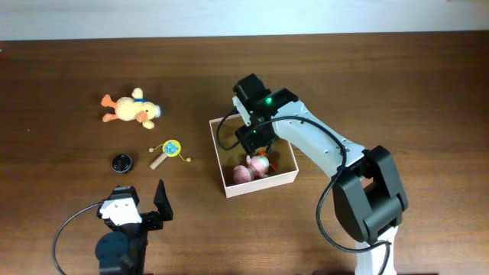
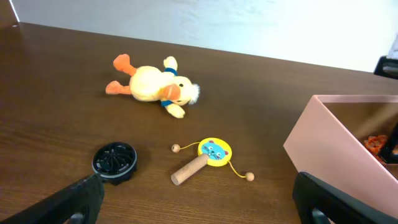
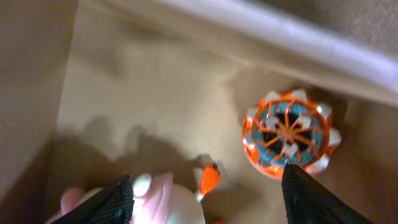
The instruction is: Pack container
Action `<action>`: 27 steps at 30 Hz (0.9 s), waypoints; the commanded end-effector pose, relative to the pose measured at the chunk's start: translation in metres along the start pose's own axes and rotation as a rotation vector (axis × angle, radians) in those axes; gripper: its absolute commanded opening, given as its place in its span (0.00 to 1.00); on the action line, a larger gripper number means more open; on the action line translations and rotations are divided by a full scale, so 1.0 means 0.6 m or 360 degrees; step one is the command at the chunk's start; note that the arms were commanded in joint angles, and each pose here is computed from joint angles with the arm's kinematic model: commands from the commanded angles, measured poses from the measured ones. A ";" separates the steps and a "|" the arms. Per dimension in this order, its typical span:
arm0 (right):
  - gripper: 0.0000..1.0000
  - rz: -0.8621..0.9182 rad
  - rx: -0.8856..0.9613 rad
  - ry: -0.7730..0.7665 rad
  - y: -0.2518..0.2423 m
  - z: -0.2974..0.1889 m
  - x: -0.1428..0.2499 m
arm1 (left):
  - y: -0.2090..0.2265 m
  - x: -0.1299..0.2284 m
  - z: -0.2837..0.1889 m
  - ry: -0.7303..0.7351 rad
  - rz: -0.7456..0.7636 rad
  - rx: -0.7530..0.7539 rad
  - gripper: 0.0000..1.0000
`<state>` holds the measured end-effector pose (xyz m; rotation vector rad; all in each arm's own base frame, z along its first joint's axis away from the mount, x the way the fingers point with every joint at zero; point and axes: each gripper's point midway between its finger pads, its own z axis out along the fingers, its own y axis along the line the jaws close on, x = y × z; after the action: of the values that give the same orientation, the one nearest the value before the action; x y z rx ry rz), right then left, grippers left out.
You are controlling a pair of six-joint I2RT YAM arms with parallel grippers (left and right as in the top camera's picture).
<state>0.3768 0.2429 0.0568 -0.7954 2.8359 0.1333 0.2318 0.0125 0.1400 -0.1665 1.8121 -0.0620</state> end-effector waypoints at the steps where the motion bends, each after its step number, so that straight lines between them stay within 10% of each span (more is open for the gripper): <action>1: 0.69 -0.0040 0.0010 0.0034 0.004 -0.002 0.005 | -0.001 0.002 0.000 0.0001 0.0023 0.0011 0.99; 27: 0.70 -0.0329 -0.0152 0.0127 0.091 -0.012 0.032 | -0.001 0.002 0.000 0.0001 0.0023 0.0011 0.99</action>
<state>0.3246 0.2644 0.0534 -1.0891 2.8788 0.1693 0.2318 0.0125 0.1400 -0.1665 1.8121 -0.0620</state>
